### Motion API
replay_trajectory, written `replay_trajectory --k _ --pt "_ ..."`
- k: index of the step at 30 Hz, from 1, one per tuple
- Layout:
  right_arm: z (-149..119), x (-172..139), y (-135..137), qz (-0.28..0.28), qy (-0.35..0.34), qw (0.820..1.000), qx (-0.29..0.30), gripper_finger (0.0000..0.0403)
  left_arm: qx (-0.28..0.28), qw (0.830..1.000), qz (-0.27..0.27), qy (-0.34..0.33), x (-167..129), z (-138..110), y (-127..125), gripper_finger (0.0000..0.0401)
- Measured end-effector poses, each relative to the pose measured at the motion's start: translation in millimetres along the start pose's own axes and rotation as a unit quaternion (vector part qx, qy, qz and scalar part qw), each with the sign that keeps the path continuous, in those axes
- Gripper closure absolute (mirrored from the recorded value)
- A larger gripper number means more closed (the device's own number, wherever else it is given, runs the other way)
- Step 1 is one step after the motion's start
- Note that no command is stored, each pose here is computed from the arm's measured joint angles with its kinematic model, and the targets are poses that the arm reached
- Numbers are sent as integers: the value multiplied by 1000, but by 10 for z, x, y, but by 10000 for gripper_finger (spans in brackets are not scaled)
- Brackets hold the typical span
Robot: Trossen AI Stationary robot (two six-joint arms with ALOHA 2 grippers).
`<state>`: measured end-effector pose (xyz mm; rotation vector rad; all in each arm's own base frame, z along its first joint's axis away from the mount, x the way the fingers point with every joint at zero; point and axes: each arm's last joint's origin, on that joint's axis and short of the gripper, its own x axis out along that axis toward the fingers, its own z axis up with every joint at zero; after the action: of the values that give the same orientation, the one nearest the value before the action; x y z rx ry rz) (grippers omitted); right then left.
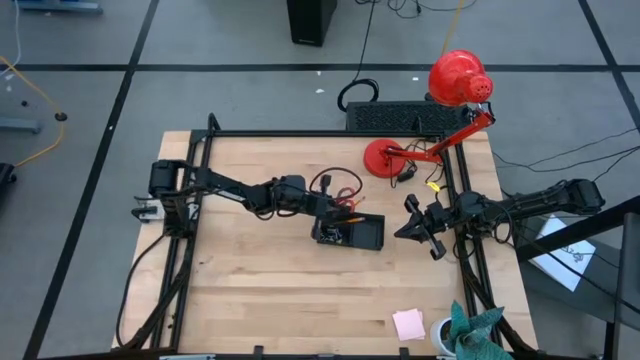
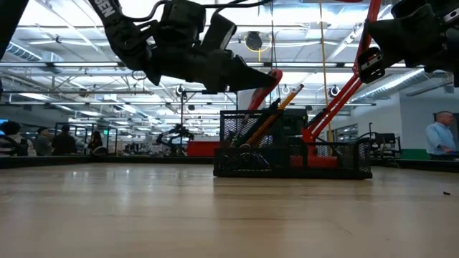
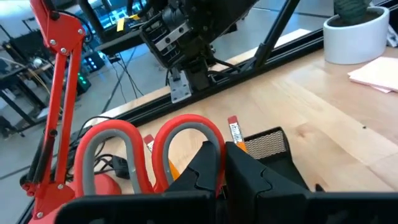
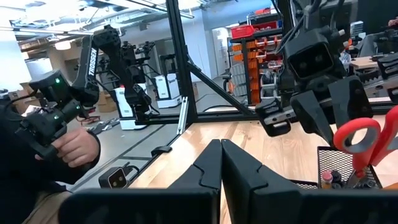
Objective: Pick and place office supplies into organizer
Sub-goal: Put the red scissors into the desk organizer, then move the sticky notes to the center of the table
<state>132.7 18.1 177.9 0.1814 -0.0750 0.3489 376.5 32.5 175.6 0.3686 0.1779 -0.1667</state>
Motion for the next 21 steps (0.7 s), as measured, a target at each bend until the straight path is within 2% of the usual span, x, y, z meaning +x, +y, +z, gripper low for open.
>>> replay_trajectory --k 10,13,21 --pt "0 0 0 0 0 1000 -4 403 -12 999 3 34 44 -138 -71 398" --pt "1 0 0 0 0 1000 -4 403 -4 1000 15 4 51 -32 -49 400" --pt "1 0 0 0 -1 1000 -4 403 -6 1000 14 -1 82 26 -102 399"
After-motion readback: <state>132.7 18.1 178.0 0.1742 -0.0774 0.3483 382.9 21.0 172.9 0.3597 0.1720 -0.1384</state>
